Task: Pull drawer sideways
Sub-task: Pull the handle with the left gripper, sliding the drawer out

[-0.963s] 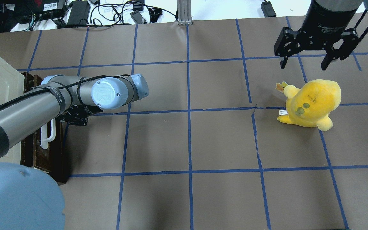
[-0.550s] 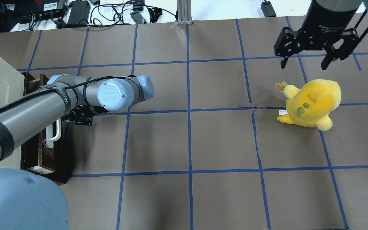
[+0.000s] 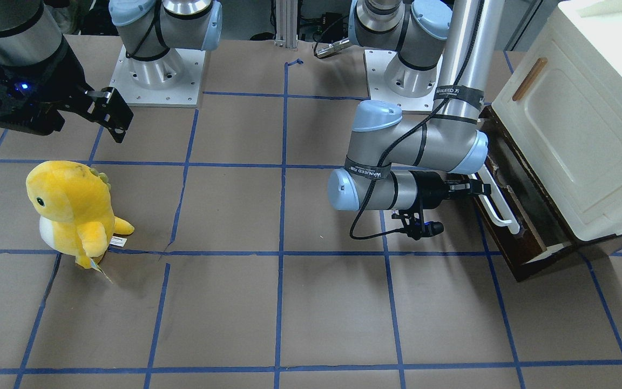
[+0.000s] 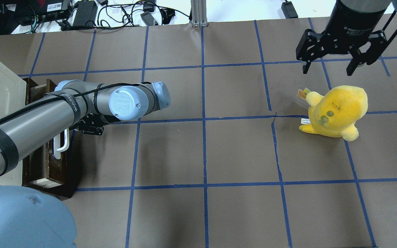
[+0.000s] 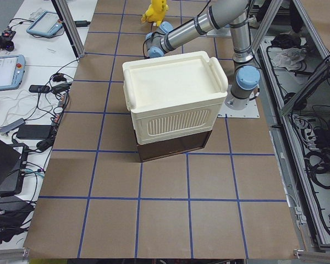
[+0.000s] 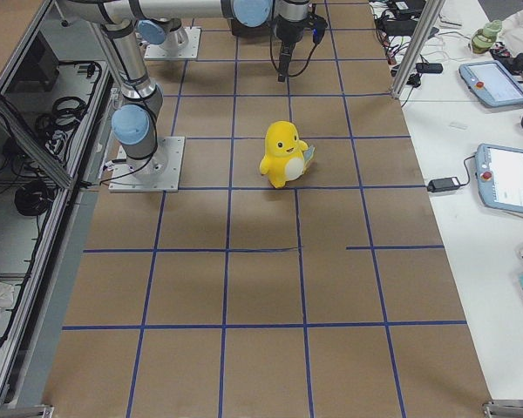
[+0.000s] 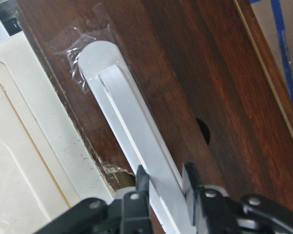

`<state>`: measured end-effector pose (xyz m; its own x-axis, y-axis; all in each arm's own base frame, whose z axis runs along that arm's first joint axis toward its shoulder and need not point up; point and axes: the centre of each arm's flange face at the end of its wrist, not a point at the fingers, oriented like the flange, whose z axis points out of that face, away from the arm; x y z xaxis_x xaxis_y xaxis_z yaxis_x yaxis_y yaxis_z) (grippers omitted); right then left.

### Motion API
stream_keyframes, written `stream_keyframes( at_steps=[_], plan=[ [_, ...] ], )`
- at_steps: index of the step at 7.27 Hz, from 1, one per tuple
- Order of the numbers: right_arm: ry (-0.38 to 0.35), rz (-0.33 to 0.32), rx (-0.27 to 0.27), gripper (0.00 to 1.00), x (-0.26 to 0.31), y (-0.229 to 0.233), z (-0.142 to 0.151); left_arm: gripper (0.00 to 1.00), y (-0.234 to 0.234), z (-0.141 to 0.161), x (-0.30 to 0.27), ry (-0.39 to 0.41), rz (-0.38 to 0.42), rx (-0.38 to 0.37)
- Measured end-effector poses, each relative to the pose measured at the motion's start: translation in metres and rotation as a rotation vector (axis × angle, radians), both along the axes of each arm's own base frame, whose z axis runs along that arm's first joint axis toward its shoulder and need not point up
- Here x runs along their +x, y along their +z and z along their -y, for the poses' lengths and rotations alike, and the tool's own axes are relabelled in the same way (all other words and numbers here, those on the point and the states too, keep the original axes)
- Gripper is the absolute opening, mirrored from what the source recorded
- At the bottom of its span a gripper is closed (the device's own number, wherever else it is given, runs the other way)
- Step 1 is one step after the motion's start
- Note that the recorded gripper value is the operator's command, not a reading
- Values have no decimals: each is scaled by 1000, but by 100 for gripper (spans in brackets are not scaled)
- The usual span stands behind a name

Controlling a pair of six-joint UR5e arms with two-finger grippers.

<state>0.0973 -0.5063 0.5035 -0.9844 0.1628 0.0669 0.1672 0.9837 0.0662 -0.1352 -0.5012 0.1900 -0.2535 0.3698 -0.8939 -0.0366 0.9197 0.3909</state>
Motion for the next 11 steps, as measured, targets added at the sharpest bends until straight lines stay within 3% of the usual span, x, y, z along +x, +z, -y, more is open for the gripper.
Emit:
stream_keyframes(
  at_steps=[11],
  plan=[
    [0, 0, 0, 100, 0, 0, 0, 9, 2, -3, -22, -41, -5, -10]
  ],
)
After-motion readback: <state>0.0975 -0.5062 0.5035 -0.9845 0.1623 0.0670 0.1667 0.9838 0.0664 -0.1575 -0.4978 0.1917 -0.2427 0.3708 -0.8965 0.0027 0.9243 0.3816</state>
